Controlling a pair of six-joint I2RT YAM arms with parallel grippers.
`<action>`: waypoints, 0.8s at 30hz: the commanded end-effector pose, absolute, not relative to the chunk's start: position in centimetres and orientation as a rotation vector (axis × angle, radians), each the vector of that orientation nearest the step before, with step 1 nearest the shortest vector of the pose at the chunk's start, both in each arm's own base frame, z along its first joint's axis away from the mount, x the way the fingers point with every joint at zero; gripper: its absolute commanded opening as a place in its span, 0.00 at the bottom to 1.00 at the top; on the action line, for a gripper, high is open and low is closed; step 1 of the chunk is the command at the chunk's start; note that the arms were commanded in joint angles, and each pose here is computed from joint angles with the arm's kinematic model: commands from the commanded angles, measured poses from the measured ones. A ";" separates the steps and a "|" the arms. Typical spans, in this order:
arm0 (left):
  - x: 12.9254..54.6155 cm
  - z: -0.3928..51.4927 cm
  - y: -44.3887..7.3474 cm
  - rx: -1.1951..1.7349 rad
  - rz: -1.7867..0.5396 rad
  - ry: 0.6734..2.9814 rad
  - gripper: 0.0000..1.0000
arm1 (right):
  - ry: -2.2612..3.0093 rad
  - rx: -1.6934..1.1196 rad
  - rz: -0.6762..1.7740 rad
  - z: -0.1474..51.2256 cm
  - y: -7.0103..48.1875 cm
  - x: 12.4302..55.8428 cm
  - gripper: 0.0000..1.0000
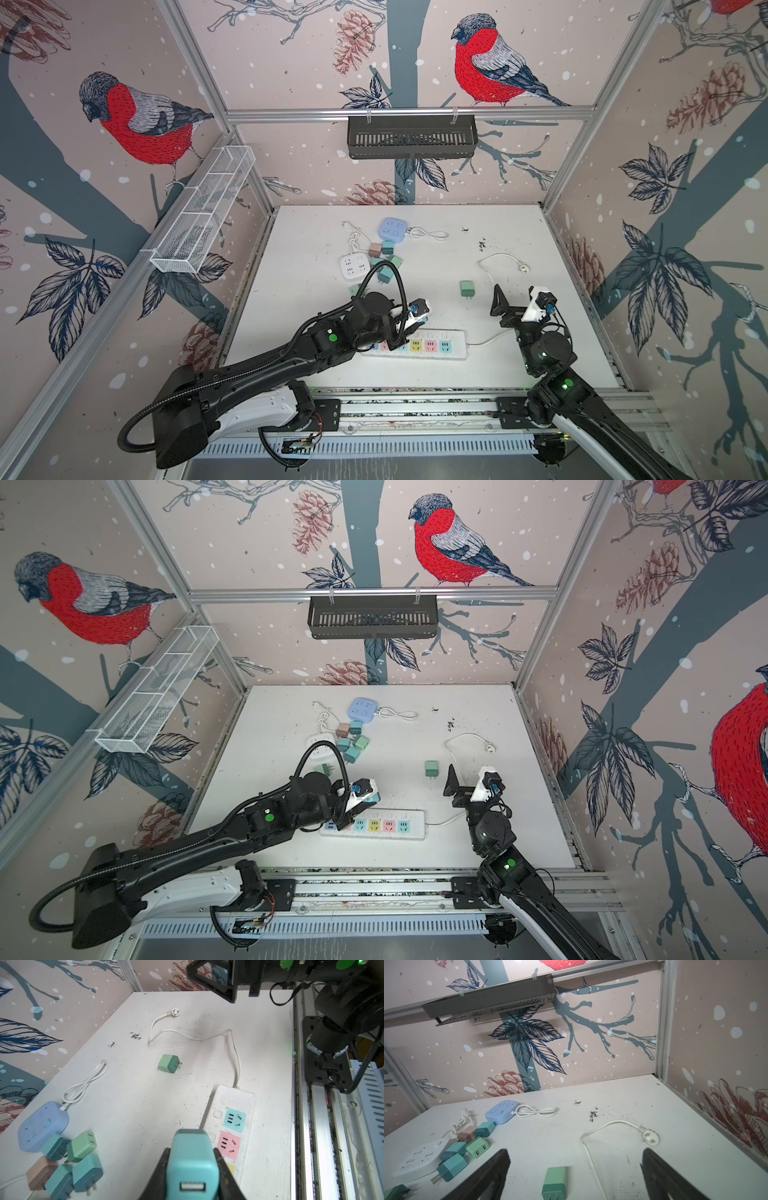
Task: Insert the plug
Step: 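Grasp the teal adapter with the left gripper while the right gripper releases and withdraws, then carry the teal adapter with the left gripper over the power strip's end socket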
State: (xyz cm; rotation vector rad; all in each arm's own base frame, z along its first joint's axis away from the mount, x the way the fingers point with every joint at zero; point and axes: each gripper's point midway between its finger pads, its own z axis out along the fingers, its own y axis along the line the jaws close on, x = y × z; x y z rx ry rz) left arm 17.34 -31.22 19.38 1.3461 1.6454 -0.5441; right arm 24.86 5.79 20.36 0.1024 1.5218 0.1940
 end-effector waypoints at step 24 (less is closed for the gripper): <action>15.6 10.1 -38.5 1.847 -0.533 1.757 0.00 | 1.457 0.327 0.300 18.6 2.1 25.2 1.00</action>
